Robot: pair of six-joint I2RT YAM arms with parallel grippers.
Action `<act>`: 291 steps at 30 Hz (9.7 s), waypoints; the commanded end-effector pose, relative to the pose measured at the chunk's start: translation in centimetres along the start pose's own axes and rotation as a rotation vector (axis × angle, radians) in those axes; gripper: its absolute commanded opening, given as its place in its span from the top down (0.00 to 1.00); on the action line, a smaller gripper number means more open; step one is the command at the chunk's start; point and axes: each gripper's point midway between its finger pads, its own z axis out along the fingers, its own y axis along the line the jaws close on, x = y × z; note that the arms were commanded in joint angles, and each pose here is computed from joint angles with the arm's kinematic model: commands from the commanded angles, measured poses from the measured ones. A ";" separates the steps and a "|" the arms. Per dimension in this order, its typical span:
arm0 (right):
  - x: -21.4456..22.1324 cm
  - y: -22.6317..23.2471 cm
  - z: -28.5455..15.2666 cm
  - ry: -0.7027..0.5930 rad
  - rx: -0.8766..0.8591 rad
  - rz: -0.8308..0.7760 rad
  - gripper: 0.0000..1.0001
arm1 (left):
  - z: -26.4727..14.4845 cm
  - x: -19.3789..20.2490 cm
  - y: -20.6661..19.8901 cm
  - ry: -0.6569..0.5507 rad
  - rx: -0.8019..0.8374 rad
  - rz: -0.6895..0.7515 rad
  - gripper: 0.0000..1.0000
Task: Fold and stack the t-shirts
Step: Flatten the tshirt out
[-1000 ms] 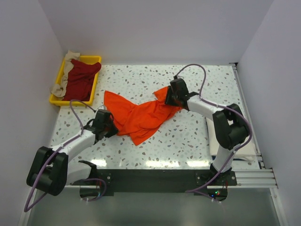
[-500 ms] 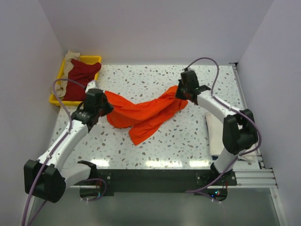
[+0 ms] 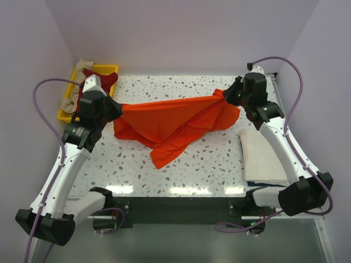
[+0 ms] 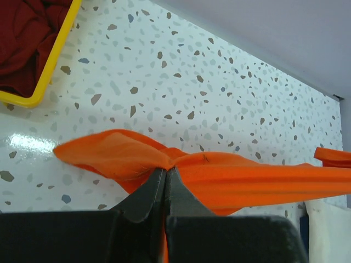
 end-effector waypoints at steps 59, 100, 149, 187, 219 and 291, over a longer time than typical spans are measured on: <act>7.9 -10.8 18.3 0.322 0.189 0.146 1.00 | 17.6 15.8 1.5 0.491 0.004 -0.011 0.54; 8.0 -11.6 18.5 0.333 0.169 0.203 1.00 | 17.8 18.9 -0.3 0.533 0.020 -0.009 0.65; 21.2 -12.1 -7.2 0.187 0.029 0.316 0.53 | 2.3 3.6 9.7 0.089 -0.078 -0.158 1.00; 22.9 -0.8 8.2 0.416 0.081 -0.255 0.58 | 3.3 6.8 9.7 0.171 -0.011 -0.148 1.00; 26.8 -6.2 -16.5 0.571 -0.195 0.054 1.00 | 2.6 4.5 10.7 0.102 -0.085 -0.115 1.00; 0.6 -2.5 -9.5 0.035 0.031 0.176 1.00 | -5.7 -7.5 3.5 -0.185 0.072 -0.138 1.00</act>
